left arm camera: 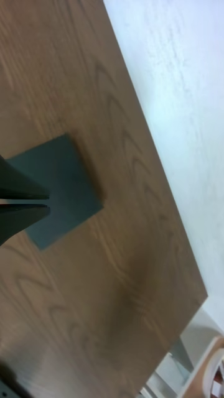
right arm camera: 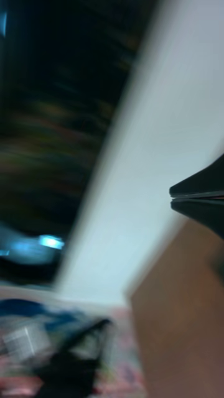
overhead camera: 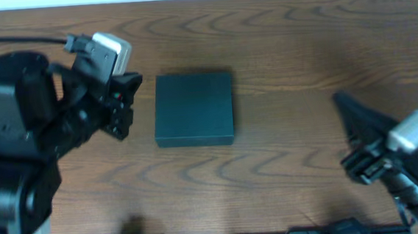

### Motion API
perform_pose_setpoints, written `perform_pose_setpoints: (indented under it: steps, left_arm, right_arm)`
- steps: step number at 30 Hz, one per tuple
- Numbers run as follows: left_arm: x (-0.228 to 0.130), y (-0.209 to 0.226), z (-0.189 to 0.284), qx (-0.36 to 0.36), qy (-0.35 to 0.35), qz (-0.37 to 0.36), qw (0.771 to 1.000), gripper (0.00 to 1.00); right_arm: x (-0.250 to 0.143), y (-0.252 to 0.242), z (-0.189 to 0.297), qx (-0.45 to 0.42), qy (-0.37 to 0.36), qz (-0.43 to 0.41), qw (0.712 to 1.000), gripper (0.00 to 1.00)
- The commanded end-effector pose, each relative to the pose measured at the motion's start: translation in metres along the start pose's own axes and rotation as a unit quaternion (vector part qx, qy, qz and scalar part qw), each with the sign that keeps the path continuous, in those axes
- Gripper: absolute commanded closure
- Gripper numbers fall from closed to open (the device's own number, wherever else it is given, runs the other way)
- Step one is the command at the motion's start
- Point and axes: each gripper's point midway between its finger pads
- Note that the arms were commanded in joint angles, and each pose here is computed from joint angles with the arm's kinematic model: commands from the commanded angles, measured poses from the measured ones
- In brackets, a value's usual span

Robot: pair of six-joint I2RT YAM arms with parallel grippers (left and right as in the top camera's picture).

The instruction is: Pack container

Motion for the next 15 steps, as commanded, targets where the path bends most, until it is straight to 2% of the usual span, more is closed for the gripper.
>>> perform_pose_setpoints:
  steps: [1,2,3,4,5,15]
  left_arm:
    - [0.001,-0.013,0.023,0.000,-0.019,0.011,1.000,0.94]
    - [-0.002,-0.016,0.027,0.000,-0.017,0.012,1.000,0.93]
    - [-0.005,-0.018,0.031,-0.001,-0.014,0.013,1.000,0.93]
    - [-0.009,-0.021,0.034,-0.003,-0.009,0.018,1.000,0.76]
    - [-0.013,-0.024,0.036,-0.005,-0.003,0.027,1.000,0.04]
    - [-0.055,-0.040,0.042,-0.031,0.081,0.065,0.994,0.05]
  right_arm:
    - [-0.042,0.001,-0.004,0.007,0.070,-0.104,0.992,0.81]
    - [-0.050,0.006,-0.001,0.018,0.089,-0.120,0.989,0.66]
    - [-0.058,0.010,0.001,0.025,0.105,-0.131,0.985,0.26]
    - [-0.066,0.013,0.003,0.030,0.123,-0.144,0.981,0.01]
    - [-0.074,0.014,0.005,0.029,0.139,-0.152,0.978,0.01]
    - [-0.146,0.019,0.038,-0.005,0.291,-0.223,0.930,0.01]
Point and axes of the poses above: each gripper's point midway between its finger pads, its own z axis back along the fingers, its own y axis along the line the jaws close on, x = y × z, and after that the axes turned 12 degrees about -z, right-handed
